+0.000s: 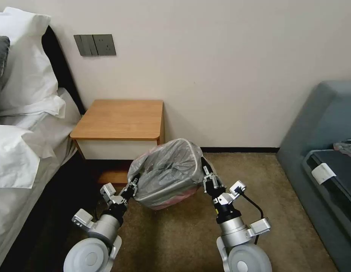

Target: Pick up the garbage bag from the table and place it over the trash can.

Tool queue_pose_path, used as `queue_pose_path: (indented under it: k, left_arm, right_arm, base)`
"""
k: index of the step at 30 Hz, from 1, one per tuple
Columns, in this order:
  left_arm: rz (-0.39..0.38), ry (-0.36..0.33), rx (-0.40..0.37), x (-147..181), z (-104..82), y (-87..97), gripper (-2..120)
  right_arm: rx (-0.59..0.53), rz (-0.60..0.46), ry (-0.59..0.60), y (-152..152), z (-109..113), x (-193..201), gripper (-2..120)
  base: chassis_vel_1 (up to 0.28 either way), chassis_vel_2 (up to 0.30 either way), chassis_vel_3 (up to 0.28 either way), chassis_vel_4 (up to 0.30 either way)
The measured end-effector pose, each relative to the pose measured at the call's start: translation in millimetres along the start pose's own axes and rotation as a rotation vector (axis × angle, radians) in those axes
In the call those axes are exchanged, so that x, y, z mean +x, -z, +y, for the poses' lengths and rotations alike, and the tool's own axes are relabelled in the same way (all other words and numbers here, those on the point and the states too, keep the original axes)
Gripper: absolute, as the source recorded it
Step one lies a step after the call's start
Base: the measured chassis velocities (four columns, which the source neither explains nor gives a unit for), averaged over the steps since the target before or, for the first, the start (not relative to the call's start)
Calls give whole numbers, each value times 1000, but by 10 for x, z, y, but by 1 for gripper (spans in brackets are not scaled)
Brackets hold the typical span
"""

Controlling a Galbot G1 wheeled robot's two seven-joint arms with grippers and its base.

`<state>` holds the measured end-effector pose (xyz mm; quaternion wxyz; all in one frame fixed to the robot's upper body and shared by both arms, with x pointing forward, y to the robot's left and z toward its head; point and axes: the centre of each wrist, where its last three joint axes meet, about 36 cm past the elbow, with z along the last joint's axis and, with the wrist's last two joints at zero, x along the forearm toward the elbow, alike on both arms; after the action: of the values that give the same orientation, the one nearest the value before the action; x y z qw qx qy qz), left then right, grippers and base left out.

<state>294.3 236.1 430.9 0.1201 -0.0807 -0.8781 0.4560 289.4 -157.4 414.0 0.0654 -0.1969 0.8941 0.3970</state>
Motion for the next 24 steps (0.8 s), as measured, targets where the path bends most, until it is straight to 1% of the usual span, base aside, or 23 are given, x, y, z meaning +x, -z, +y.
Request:
queue_pose_path:
  k: [10,16,17,20,22,23,24]
  left_arm:
    - [-6,-24,-6,48,-103,25,4]
    - [-8,-28,-8,40,-107,32,4]
    - [-8,-28,-8,40,-107,32,4]
    - [-10,-18,-14,18,-66,33,4]
    - [-11,-14,-18,11,-52,34,4]
    - [-12,-9,-23,1,-32,36,4]
    - [-14,-5,-26,-8,-16,39,4]
  right_arm:
    - [103,23,-73,14,-124,2,0]
    - [159,13,-94,51,-160,22,0]
    - [159,13,-94,51,-160,22,0]
    - [208,-6,-93,62,-138,55,0]
    - [214,-12,-91,69,-118,63,0]
    - [213,-24,-88,87,-79,66,-2]
    - [209,-37,-82,110,-34,61,0]
  base:
    - [0,0,0,0]
    - [0,0,0,0]
    - [0,0,0,0]
    - [0,0,0,0]
    - [0,0,0,0]
    - [0,0,0,0]
    - [0,0,0,0]
